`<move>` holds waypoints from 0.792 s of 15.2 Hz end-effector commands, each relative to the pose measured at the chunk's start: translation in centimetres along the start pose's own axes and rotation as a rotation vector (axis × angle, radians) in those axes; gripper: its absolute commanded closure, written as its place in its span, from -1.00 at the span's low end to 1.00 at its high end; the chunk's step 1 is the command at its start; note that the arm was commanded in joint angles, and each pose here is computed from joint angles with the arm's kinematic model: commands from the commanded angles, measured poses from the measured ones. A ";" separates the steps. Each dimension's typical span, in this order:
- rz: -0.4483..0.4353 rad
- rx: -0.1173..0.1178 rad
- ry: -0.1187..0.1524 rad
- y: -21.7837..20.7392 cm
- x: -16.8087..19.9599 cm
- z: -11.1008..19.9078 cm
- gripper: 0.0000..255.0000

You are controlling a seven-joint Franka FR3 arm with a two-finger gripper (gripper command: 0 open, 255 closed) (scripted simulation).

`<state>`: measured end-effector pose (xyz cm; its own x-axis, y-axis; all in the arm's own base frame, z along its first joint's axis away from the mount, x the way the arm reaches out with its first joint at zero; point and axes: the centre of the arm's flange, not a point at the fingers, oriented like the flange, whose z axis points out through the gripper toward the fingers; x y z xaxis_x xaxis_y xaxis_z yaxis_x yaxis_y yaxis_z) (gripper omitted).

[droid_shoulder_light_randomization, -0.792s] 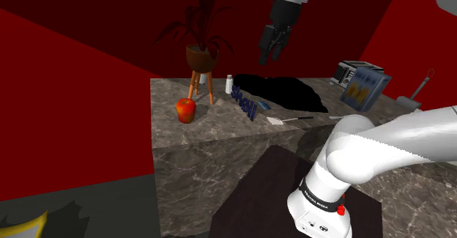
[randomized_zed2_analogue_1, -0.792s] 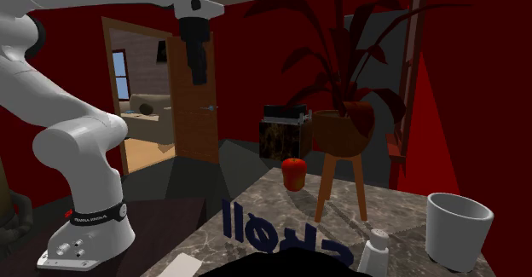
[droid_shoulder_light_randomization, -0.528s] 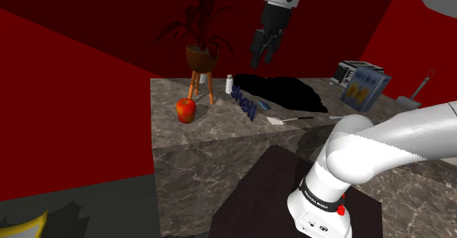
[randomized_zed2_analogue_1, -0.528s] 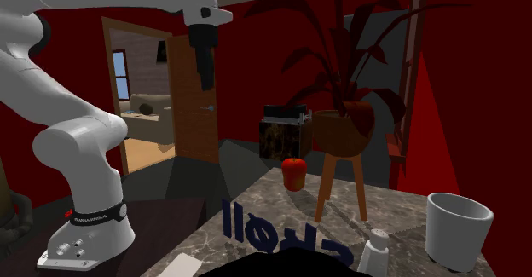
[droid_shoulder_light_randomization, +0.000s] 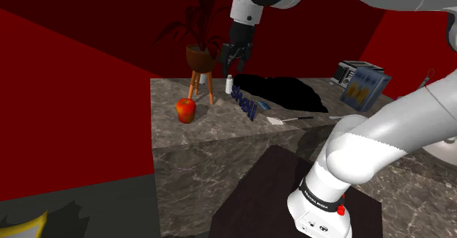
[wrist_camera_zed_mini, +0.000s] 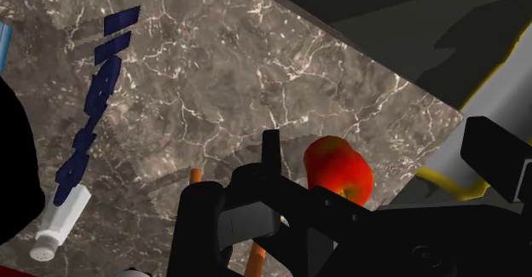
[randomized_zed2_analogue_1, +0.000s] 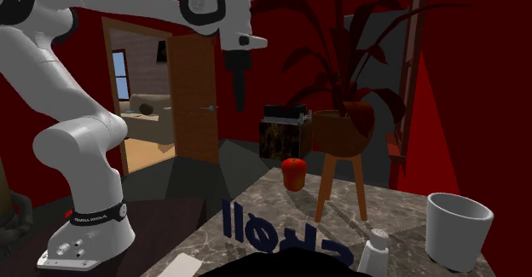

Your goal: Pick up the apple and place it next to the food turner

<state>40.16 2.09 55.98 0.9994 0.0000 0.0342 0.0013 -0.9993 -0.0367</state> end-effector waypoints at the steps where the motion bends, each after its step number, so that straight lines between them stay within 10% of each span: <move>1: 0.003 0.001 0.000 -0.6 2.3 1.5 -1.00; 12: 0.018 0.004 -0.011 -2.5 14.0 10.1 -1.00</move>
<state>53.39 4.76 47.13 0.9996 -0.0165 0.0235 -0.0155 -0.9990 -0.0410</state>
